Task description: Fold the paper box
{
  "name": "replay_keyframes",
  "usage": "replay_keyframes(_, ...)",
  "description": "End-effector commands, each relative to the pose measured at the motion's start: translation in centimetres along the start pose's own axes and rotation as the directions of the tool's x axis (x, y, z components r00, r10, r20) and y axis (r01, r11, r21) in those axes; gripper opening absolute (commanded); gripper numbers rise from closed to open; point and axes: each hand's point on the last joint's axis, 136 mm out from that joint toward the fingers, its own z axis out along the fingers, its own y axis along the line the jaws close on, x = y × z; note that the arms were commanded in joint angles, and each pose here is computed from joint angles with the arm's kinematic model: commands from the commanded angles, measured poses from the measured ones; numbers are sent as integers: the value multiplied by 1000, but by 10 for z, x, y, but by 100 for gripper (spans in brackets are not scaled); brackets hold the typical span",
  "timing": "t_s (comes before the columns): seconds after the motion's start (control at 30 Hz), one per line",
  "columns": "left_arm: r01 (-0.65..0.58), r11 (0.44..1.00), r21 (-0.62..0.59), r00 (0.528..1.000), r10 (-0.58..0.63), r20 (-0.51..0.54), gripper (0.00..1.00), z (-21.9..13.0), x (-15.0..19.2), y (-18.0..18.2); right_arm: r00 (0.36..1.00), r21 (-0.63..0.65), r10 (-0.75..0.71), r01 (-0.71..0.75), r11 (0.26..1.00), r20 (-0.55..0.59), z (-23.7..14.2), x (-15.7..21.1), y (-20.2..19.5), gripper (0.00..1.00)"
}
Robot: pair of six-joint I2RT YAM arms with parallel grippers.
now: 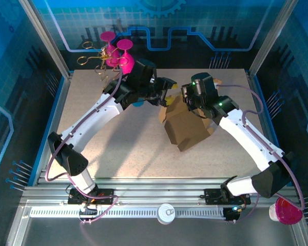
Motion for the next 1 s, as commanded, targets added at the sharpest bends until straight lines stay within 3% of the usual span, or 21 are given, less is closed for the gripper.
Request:
replay_keyframes(0.0,18,1000,-15,1000,-18,1,52,4,2,1,1000,-65,30,-30,997,6,-12,-4,21,0)
replay_keyframes(0.43,28,999,-32,999,-27,30,52,13,-7,4,999,-100,26,-28,995,-28,-23,10,27,0)
replay_keyframes(0.63,29,999,-23,998,-27,60,47,14,-14,2,999,-101,24,-29,994,-48,-29,21,27,0)
replay_keyframes(0.73,24,1000,-15,997,-23,75,39,12,-17,1,998,-94,26,-31,995,-52,-29,23,23,0)
replay_keyframes(0.97,26,1000,6,994,-27,103,5,3,-26,1,999,-86,27,-31,996,-45,-29,22,16,0)
